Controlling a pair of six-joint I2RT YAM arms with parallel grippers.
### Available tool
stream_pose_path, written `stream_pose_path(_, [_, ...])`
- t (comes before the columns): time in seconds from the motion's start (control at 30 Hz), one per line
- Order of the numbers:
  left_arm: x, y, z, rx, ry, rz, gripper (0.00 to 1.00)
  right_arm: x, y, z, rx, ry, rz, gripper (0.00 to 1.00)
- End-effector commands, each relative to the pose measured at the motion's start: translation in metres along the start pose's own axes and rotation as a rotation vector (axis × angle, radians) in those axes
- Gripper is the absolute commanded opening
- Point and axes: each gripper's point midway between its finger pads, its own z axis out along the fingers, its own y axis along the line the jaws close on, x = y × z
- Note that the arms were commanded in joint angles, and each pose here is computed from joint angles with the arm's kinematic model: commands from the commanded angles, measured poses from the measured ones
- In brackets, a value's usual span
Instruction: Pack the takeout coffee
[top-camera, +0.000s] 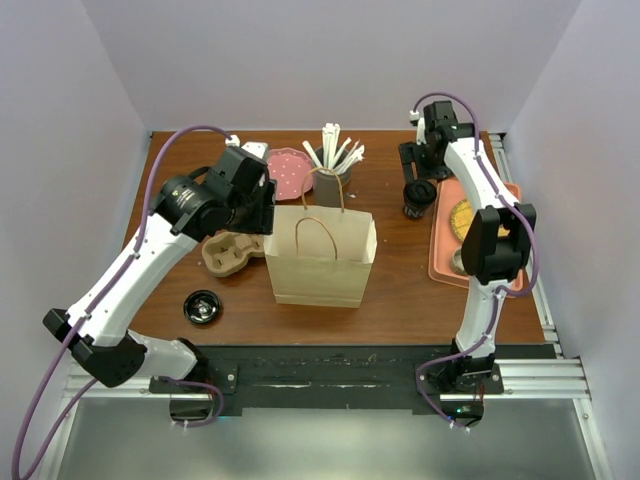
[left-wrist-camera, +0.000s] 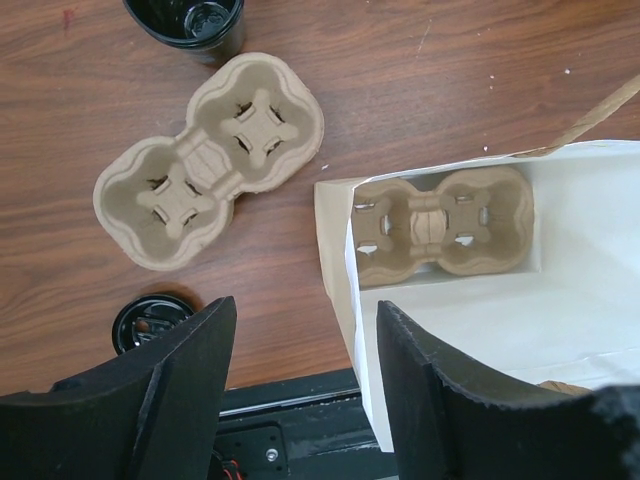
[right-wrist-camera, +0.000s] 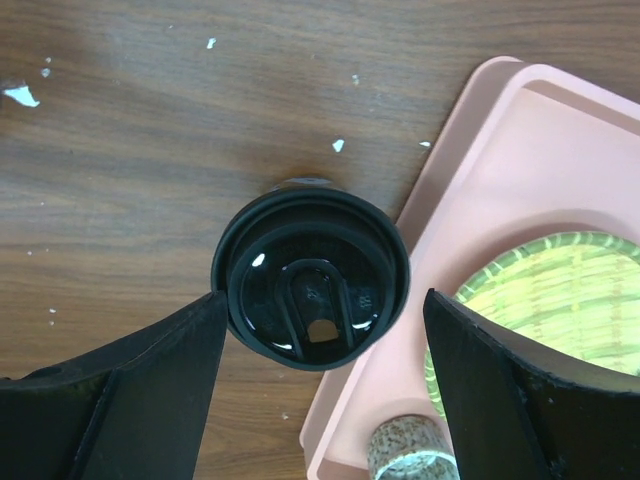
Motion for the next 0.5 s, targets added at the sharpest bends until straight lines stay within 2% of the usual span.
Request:
stream_pose_path(0.0, [-0.0120, 0.0036, -0.0067, -0.017, -0.043, -0.001, 0.64, -0.0002, 0.0050, 0.0015, -0.029, 0.017, -0.025, 0.83])
stream_pose_path(0.47, [-0.0105, 0.0066, -0.0054, -0.037, -0.032, 0.002, 0.64, 0.0070, 0.0035, 0.0105, -0.023, 0.044, -0.041, 0.77])
